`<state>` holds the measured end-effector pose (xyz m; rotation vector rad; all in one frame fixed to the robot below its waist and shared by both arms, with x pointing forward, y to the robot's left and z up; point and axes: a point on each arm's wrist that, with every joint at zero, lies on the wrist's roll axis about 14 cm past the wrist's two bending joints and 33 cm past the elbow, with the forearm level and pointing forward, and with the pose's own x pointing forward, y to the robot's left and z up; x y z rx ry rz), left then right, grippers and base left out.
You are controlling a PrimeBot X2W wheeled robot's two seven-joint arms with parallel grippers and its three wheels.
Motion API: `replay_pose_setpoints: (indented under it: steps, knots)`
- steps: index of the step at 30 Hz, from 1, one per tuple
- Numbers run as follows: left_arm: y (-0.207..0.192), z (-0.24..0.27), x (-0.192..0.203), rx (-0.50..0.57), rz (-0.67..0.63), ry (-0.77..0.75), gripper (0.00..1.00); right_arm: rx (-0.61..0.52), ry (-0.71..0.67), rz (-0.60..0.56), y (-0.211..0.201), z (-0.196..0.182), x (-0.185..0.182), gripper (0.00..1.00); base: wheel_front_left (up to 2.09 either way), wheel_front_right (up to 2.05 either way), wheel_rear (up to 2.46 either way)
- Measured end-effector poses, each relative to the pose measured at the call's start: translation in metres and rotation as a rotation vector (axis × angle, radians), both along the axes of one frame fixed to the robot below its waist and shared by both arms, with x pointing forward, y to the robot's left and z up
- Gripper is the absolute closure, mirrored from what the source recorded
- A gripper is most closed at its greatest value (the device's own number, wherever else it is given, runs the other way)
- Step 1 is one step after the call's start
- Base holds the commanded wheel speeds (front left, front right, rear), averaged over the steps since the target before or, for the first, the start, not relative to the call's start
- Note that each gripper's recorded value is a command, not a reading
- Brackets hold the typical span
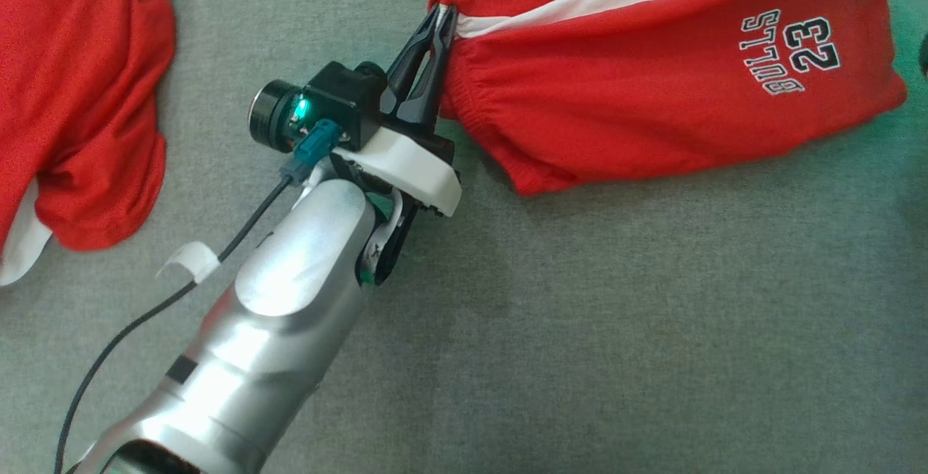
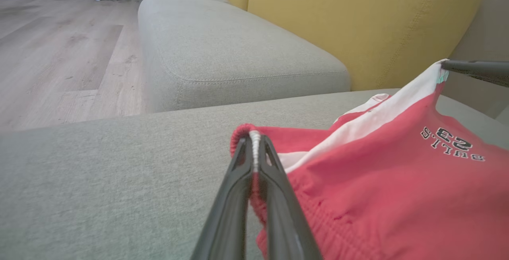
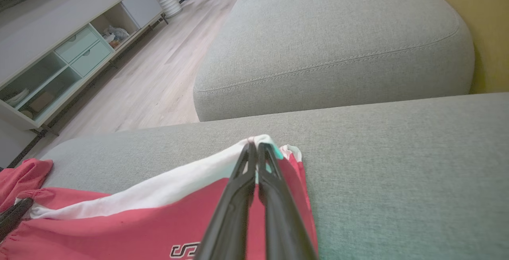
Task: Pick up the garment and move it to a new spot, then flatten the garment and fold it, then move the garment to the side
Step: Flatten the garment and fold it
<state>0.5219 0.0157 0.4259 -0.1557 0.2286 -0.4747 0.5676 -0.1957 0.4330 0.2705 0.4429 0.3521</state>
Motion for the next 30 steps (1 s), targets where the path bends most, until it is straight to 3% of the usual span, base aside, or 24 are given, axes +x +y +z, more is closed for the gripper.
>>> replay_pose_setpoints:
  steps: [1,2,3,4,14,21,27,28,29,30]
  knots:
    - [0.002,-0.003,0.0,0.006,0.008,0.006,1.0,0.003,0.005,0.002,0.003,-0.003,0.002,0.92,0.0,0.0,0.0]
    - [0.004,-0.005,0.001,0.011,0.019,0.011,0.78,0.005,0.01,0.005,0.006,-0.007,0.003,0.67,0.0,0.0,0.0]
    - [0.006,-0.006,0.001,0.015,0.028,0.013,0.16,0.007,0.014,0.005,0.008,-0.009,0.004,0.02,0.0,0.0,0.0]
    - [0.007,-0.007,0.001,0.015,0.033,0.015,0.0,0.01,0.017,0.004,0.009,-0.012,0.005,0.0,0.0,0.0,0.0]
    - [0.019,0.016,-0.009,0.008,0.134,-0.087,0.0,0.057,-0.007,-0.027,0.01,-0.003,-0.007,0.0,0.0,0.0,0.0]
    - [0.054,0.059,-0.044,0.02,0.319,-0.247,0.0,-0.048,0.136,-0.108,-0.024,-0.051,-0.038,0.0,0.0,0.0,0.0]
    - [0.072,0.061,-0.082,0.056,0.379,-0.254,0.0,-0.084,0.225,-0.116,-0.015,-0.08,-0.041,0.0,0.0,0.0,0.0]
    - [0.075,0.062,-0.086,0.063,0.385,-0.259,0.0,-0.085,0.231,-0.106,-0.01,-0.08,-0.039,0.2,0.0,0.0,0.0]
    - [0.078,0.064,-0.09,0.07,0.394,-0.265,0.0,-0.084,0.237,-0.099,-0.007,-0.08,-0.038,0.64,0.0,0.0,0.0]
    - [0.082,0.066,-0.092,0.074,0.405,-0.271,0.0,-0.08,0.24,-0.088,-0.001,-0.078,-0.037,1.0,0.0,0.0,0.0]
